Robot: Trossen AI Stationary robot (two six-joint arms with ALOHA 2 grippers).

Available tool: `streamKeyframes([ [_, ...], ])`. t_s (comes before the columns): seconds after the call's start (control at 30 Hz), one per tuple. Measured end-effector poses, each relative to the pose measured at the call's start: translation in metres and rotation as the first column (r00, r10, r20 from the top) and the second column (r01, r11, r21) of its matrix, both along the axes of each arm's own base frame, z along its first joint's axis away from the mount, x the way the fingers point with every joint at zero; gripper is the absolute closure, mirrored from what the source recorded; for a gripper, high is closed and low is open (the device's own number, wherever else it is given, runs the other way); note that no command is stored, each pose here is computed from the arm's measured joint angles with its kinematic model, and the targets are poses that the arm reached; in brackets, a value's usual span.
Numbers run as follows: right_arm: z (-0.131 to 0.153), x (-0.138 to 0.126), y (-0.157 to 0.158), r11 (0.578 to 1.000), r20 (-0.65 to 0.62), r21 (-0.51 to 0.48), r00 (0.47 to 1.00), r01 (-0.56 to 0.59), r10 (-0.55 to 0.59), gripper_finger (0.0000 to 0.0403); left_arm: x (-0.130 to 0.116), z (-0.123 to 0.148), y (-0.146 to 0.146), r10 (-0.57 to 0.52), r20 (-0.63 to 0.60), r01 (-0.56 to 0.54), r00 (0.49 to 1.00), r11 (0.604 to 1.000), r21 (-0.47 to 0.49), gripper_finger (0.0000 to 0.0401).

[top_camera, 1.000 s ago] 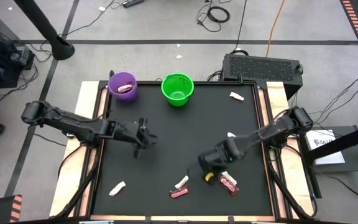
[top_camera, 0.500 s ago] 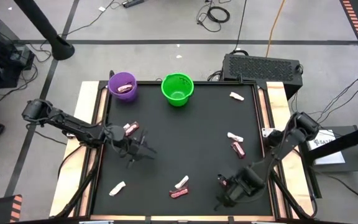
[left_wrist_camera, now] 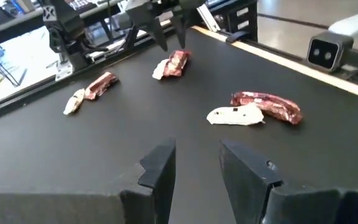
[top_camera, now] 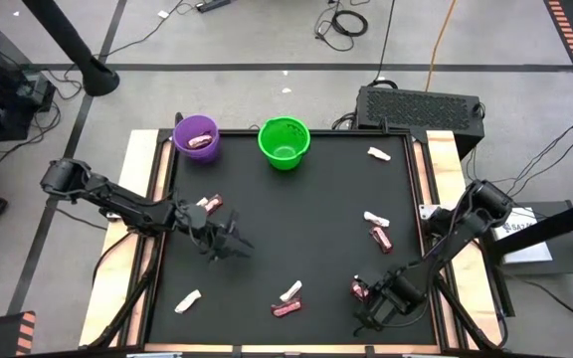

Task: Sort candy by brand, put in halloween buckets
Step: Put the brown chocolate bar into the purple bucket

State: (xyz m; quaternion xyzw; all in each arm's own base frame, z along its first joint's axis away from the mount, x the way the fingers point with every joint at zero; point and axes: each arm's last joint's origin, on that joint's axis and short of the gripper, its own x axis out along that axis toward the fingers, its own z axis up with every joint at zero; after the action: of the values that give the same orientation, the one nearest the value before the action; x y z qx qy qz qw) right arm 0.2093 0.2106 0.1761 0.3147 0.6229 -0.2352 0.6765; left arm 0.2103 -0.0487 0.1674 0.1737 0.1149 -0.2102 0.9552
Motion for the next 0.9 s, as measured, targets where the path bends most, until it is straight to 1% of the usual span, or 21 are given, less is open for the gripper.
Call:
streamKeyframes([
  [0.13, -0.010, 0.001, 0.001, 0.999, 0.041, 0.049, 0.999, 0.022, -0.024, 0.0211, 0.004, -0.001, -0.001, -0.013, 0.010, 0.012, 1.000, 0.999, 0.038, 0.0272],
  [0.23, -0.014, 0.001, 0.001, 0.998, 0.054, 0.063, 0.998, 0.024, -0.027, 0.0213, 0.009, 0.002, -0.002, -0.016, 0.016, 0.015, 1.000, 0.999, 0.046, 0.0272],
  [0.3, -0.014, 0.001, 0.001, 0.998, 0.053, 0.063, 0.998, 0.027, -0.030, 0.0223, 0.012, 0.003, -0.002, -0.016, 0.016, 0.015, 1.000, 0.999, 0.047, 0.0272],
  [0.37, -0.014, 0.001, 0.001, 0.998, 0.054, 0.064, 0.998, 0.025, -0.028, 0.0241, 0.015, 0.003, -0.003, -0.017, 0.014, 0.016, 1.000, 0.999, 0.050, 0.0272],
  [0.43, -0.014, 0.001, 0.001, 0.998, 0.053, 0.064, 0.998, 0.022, -0.026, 0.0268, 0.016, 0.002, -0.003, -0.023, 0.010, 0.022, 1.000, 0.997, 0.068, 0.0272],
  [0.63, -0.014, 0.001, 0.001, 0.998, 0.059, 0.068, 0.998, -0.010, 0.006, 0.0381, 0.019, -0.002, -0.003, -0.022, -0.007, 0.022, 1.000, 0.997, 0.077, 0.0272],
  [0.67, -0.014, 0.001, 0.002, 0.997, 0.063, 0.067, 0.998, -0.025, 0.021, 0.0391, 0.019, -0.003, -0.003, -0.022, -0.011, 0.023, 1.000, 0.997, 0.077, 0.0272],
  [0.83, -0.013, 0.005, 0.002, 0.993, 0.106, 0.066, 0.990, -0.095, 0.088, 0.0400, 0.019, -0.002, -0.004, -0.027, -0.009, 0.027, 1.000, 0.997, 0.072, 0.0272],
  [0.9, -0.011, 0.007, 0.000, 0.994, 0.137, 0.033, 0.986, -0.104, 0.099, 0.0401, 0.018, -0.002, -0.005, -0.060, -0.005, 0.060, 0.998, 0.997, 0.055, 0.0272],
])
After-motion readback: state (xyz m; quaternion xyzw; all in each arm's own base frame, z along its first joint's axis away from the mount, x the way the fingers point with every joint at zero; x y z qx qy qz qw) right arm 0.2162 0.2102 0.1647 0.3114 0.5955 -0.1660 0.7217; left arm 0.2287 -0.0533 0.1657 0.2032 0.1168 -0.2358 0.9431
